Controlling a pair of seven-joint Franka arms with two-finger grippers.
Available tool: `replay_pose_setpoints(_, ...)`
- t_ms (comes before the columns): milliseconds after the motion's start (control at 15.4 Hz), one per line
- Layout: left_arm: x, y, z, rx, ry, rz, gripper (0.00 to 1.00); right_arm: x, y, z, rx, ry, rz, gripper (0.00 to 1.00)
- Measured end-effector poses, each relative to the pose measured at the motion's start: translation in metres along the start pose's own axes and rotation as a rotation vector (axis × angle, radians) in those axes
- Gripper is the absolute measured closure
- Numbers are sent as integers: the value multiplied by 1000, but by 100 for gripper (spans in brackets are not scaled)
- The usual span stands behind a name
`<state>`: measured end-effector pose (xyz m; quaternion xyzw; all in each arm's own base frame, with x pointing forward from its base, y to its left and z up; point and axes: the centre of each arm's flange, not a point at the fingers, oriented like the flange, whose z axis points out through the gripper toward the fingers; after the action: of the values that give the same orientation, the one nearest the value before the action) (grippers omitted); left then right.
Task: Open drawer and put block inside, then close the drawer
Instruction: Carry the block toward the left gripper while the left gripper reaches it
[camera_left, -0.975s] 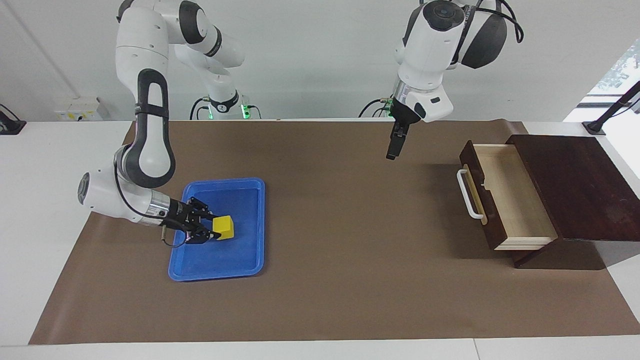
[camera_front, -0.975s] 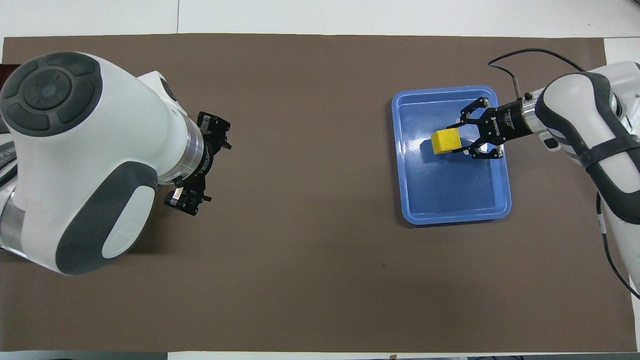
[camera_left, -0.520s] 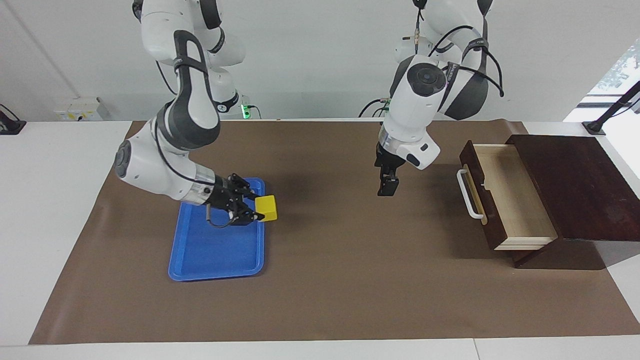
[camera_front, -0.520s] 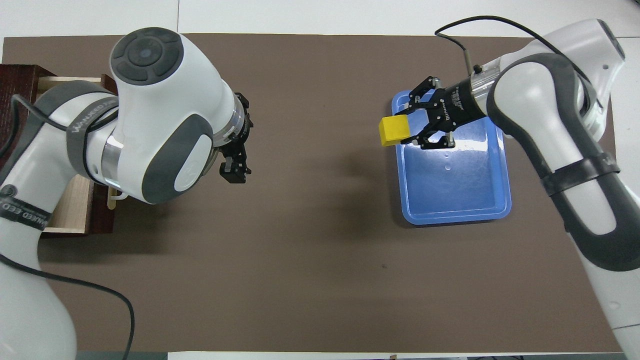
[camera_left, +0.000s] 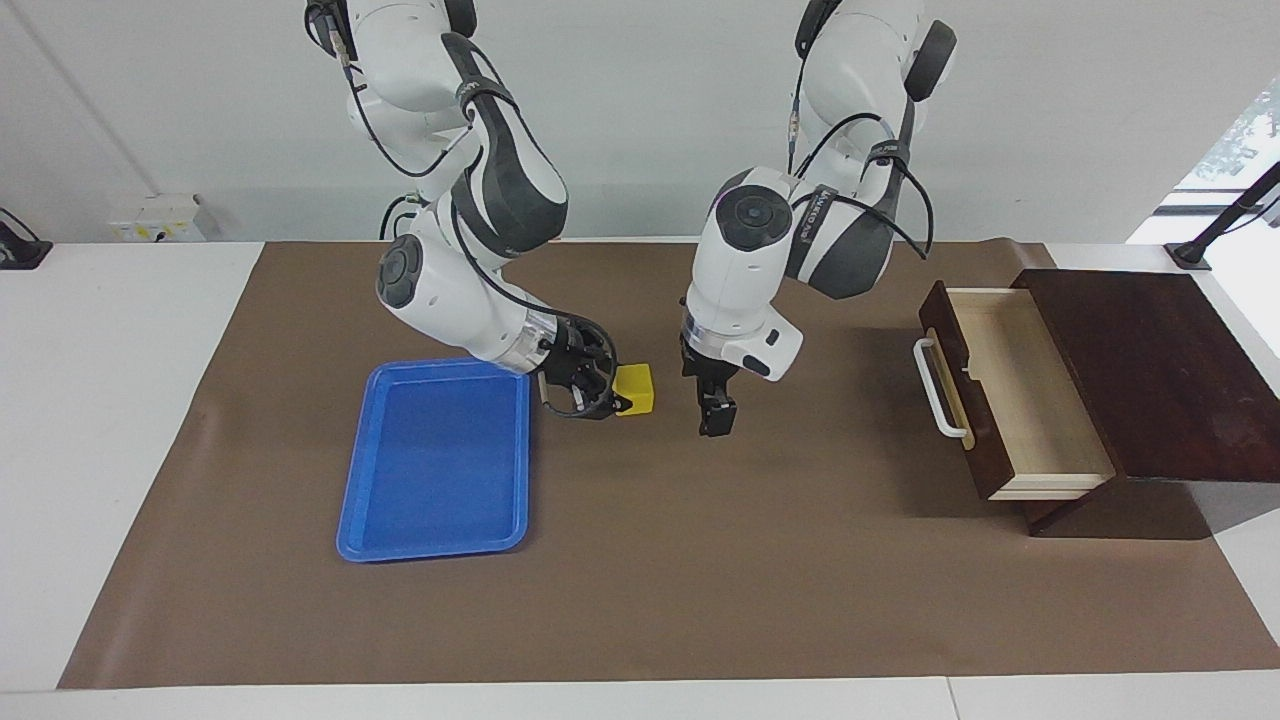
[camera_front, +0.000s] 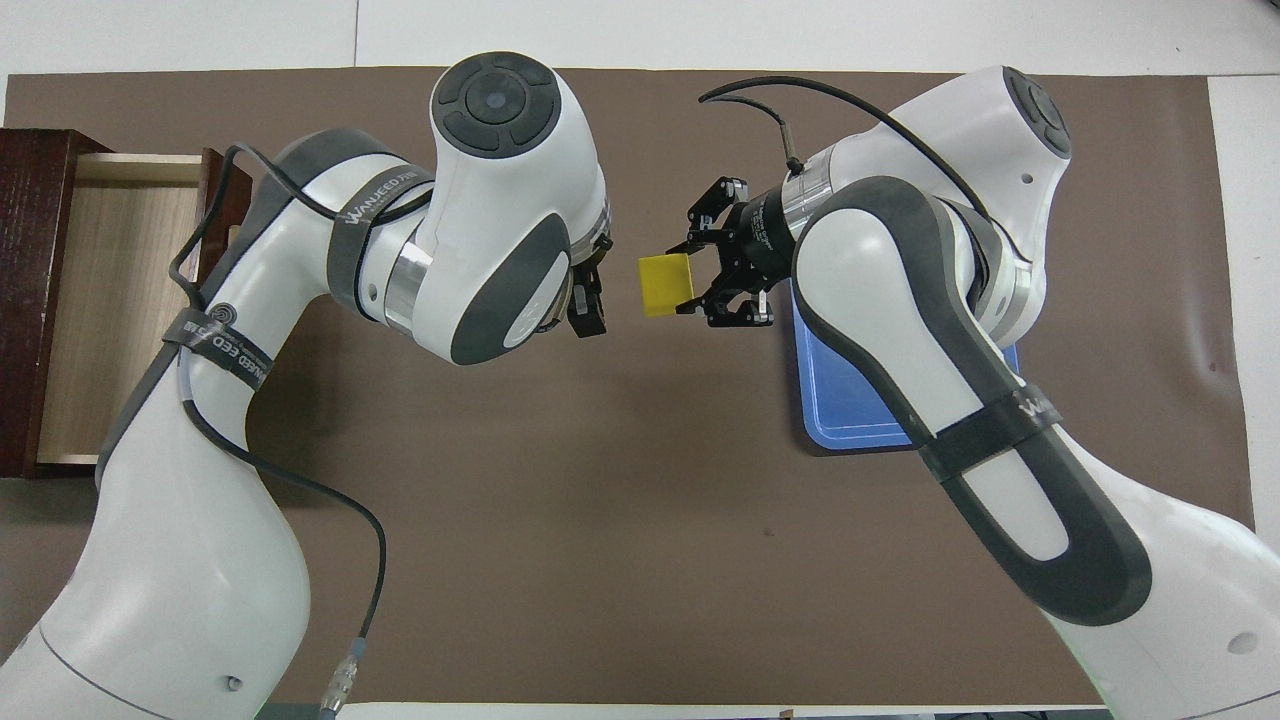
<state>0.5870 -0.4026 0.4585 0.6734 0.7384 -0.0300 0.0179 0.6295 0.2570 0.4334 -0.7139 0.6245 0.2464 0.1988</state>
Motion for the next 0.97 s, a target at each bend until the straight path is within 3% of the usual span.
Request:
replay_pose_setpoints(715, -39, -29, 0, -20, -26, 56, 0, -12, 3, 9, -2, 2, -2, 44)
replay_pose_setpoints(910, -39, -30, 2, -18, -23, 57, 11, -13, 3, 9, -2, 2, -2, 44)
replay_pose_setpoints(975, -39, -30, 2, -18, -23, 57, 22, -13, 3, 9, -2, 2, -2, 44)
